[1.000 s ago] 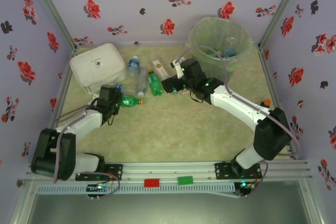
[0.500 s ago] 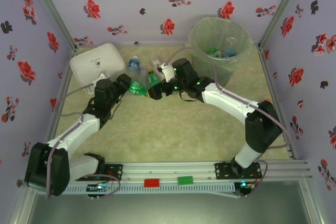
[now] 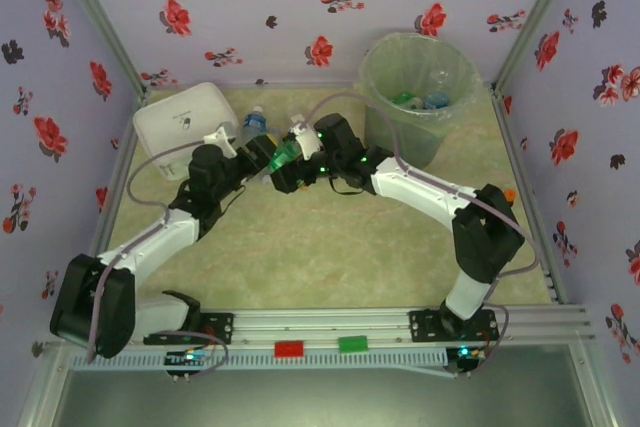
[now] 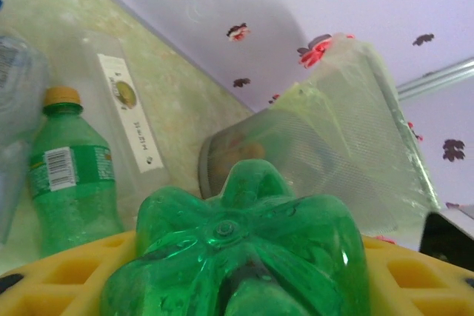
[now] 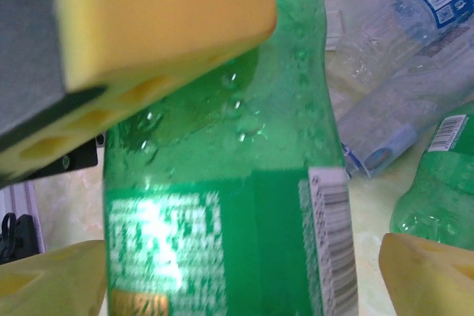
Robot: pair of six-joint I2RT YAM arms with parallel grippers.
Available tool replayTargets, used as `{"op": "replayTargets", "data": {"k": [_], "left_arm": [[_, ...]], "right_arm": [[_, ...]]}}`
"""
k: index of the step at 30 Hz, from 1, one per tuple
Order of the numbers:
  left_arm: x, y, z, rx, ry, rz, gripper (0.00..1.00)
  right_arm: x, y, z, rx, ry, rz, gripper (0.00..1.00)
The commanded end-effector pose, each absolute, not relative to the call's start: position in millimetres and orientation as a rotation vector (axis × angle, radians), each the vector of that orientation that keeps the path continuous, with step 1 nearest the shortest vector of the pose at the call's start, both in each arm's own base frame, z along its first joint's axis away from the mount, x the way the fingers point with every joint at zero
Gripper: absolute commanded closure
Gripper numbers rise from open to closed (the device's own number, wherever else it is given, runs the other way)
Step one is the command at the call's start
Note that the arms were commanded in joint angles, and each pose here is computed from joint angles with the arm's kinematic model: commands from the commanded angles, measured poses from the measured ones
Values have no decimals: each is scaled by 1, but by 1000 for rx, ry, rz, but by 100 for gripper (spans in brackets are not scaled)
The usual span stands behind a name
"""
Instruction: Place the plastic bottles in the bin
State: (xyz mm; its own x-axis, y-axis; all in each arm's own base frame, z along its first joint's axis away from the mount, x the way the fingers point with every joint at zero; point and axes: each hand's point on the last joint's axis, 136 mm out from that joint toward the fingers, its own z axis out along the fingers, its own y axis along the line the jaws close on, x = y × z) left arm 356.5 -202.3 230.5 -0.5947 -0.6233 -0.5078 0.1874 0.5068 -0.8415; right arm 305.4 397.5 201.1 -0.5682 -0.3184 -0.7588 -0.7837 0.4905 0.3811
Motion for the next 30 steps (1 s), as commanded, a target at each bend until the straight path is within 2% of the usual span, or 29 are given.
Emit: {"op": "replayTargets", "data": {"k": [1,5,9,12,16,17,24,30], "left_arm": [[356,-216,257,-247,1824,-1248,53],[355,-220,256,-238,1831,-1257,52],[355,-222,255,-240,1831,-1266,47],[356,-222,256,-244,1827,-1272,31],[356,-219,258,-237,1830,-1254,3],[356,-218,258,-239,1832,-1247,0],[363,-175,262,-339,1810,-1120,0],[359,-110,227,-623,1888,-815,0]], "right_arm": [[313,401,205,-895,2110,941,17],[315,401,203,-893,2110,929,37],[315,400,203,-898,2111,922,50],[315,399,204,-900,2108,915,54],[315,396,204,-901,2109,897,55],[314,396,204,-902,2110,894,55],[318,382,206,-878,2113,835,55],[337,348,234,-807,2091,699,56]]}}
